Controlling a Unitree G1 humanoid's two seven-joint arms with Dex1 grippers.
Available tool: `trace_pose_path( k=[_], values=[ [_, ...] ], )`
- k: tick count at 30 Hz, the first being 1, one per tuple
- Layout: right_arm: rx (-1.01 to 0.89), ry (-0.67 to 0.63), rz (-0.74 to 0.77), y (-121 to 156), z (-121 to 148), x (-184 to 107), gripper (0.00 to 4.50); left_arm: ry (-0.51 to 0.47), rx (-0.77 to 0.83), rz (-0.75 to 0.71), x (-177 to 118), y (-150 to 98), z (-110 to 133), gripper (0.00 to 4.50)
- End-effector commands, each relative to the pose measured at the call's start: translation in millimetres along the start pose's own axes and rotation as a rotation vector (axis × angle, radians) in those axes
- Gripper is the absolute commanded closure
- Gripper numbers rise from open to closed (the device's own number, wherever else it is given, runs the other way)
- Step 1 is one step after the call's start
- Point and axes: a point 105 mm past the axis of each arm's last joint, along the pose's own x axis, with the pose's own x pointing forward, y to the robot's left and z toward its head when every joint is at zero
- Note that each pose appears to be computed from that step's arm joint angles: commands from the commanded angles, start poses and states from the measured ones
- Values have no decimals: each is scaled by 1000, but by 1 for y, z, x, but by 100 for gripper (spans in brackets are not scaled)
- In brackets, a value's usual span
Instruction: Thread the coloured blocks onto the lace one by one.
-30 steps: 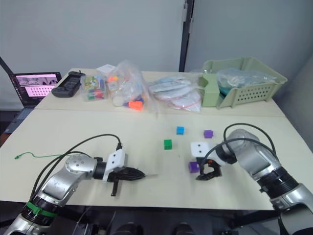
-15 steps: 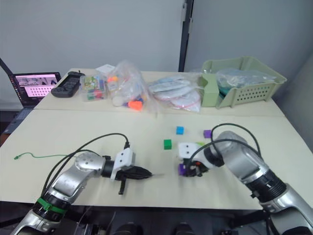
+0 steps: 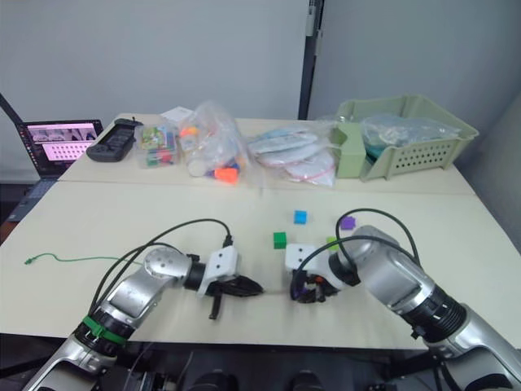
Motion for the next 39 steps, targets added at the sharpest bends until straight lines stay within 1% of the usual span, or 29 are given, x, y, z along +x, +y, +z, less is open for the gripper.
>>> trace_pose_path(
  k=[1,4,10,21,31,36,39],
  values=[
    [-15,4,-14,0,5,-2,333,-18,41,-16,3,1,9,450],
    [-9,29,-2,3,2,3,333,-20,50,-22,5,3,11,450],
    [-4,16,-2,4,6,4,333,-22,52,-37,10,-1,11,450],
    [2,-1,6,6,10,4,333,-28,63,-28,19,0,13,450],
    [-3,3,6,6,10,5,333,-49,67,-14,41,9,21,450],
    [-1,3,6,6,10,6,333,-65,36,-16,44,10,21,450],
    [1,4,3,5,9,6,333,-74,6,-8,43,10,20,347]
  ],
)
